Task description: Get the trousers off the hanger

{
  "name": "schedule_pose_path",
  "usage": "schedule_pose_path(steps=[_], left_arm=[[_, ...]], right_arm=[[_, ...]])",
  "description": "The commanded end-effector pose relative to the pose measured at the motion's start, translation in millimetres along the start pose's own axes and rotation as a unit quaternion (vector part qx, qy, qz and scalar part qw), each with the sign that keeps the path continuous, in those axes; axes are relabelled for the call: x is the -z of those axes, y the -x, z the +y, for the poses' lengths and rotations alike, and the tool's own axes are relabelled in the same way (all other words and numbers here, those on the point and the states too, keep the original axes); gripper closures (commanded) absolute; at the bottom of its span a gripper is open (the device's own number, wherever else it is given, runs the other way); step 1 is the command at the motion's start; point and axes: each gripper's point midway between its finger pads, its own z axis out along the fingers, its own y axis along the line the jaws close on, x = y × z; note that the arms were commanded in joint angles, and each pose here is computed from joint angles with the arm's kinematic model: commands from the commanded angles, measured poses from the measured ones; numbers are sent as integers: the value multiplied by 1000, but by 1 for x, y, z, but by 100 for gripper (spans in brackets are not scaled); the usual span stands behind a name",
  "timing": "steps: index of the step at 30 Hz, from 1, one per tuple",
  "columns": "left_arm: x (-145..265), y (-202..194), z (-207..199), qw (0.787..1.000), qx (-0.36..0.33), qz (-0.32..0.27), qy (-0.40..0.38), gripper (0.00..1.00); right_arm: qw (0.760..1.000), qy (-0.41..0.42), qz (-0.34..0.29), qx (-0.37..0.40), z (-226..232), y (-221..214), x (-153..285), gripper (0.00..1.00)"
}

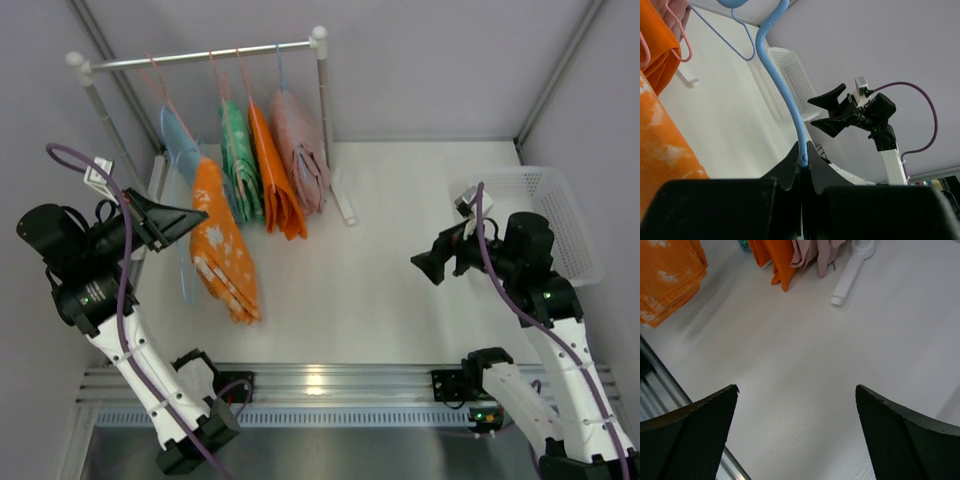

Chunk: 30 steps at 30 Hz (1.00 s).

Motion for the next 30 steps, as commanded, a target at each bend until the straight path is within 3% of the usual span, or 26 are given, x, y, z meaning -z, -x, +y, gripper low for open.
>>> schedule_pose_path(steps=[1,9,12,13,14,15,19,25,30], left_arm=[[11,-30,-44,990,-92,73,-72,100],[6,-6,-67,989,-141,22,-35,100],[3,12,-63,996,-84,-11,-20,100],[2,21,-70,989,-143,-27,-27,100],[2,21,-82,987,-154,-33,-42,100],[1,21,-85,991,-119,-35,-45,100],[-2,21,-117,981,-165,-30,-94,100],[-19,34,-125,988,-60,-11,-145,100],[-28,49,-136,983,-59,-12,-174,100]], right_arm=[[999,2,-37,25,5,24,2,1],[997,5,-73,20,11,67,-9,1],[996,22,-83,31,21,87,-20,1],[996,26,-82,33,23,92,-23,1],[996,28,-78,33,24,99,-29,0],[996,29,-75,36,24,101,-32,1],[995,31,-79,51,26,110,-38,1],[995,22,-85,38,24,105,-34,1],[995,1,-88,36,13,105,-26,1]])
